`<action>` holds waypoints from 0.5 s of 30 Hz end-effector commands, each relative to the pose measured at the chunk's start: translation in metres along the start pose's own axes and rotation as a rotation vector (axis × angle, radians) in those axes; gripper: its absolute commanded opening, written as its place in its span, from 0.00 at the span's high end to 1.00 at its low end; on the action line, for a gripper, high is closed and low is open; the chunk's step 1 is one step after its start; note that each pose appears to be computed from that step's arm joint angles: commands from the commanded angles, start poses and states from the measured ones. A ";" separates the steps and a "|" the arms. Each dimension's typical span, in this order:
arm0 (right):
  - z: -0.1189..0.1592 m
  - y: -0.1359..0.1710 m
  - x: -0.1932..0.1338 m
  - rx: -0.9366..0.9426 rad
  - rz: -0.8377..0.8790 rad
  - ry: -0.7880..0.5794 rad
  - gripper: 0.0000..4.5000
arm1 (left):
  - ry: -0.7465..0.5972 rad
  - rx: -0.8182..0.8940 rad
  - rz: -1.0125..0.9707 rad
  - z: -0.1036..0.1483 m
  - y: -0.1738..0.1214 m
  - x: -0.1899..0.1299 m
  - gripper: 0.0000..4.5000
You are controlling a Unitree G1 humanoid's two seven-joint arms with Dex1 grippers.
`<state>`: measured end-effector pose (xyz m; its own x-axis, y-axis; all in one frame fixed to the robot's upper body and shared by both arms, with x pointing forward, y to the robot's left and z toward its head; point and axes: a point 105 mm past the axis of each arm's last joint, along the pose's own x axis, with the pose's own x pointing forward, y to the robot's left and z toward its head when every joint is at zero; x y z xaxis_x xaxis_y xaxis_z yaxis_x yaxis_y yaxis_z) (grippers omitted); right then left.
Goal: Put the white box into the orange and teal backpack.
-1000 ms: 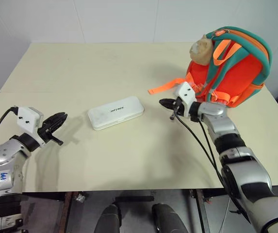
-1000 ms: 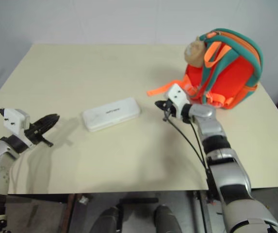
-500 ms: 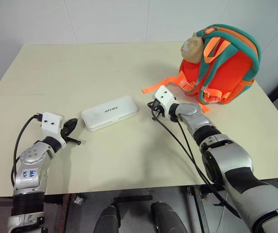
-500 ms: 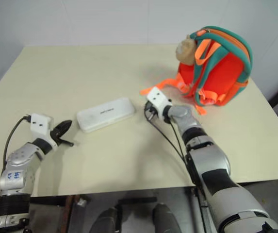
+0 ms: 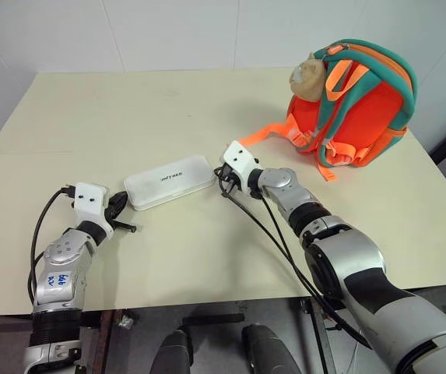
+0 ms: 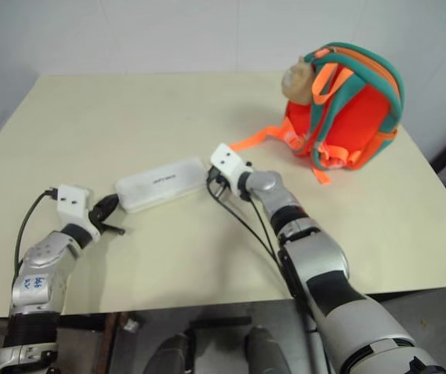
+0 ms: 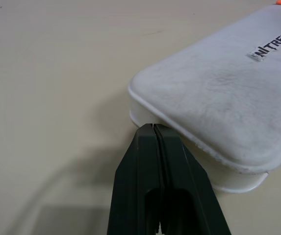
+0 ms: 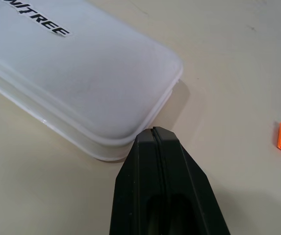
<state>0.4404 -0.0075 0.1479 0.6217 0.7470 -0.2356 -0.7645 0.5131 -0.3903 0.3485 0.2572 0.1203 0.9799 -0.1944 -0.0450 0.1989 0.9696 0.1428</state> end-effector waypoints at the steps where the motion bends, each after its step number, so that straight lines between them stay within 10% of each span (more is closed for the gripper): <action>1: 0.012 0.013 0.004 -0.016 0.072 -0.059 1.00 | -0.043 -0.002 -0.078 0.011 -0.014 -0.004 0.99; 15: -0.031 0.012 -0.046 0.047 0.235 -0.096 1.00 | -0.014 -0.039 -0.308 0.004 -0.052 -0.021 0.99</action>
<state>0.4161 -0.0556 0.1215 0.4720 0.8459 -0.2484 -0.8692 0.3994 -0.2913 0.3208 0.2308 0.1072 0.9091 -0.4025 -0.1076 0.4111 0.9084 0.0756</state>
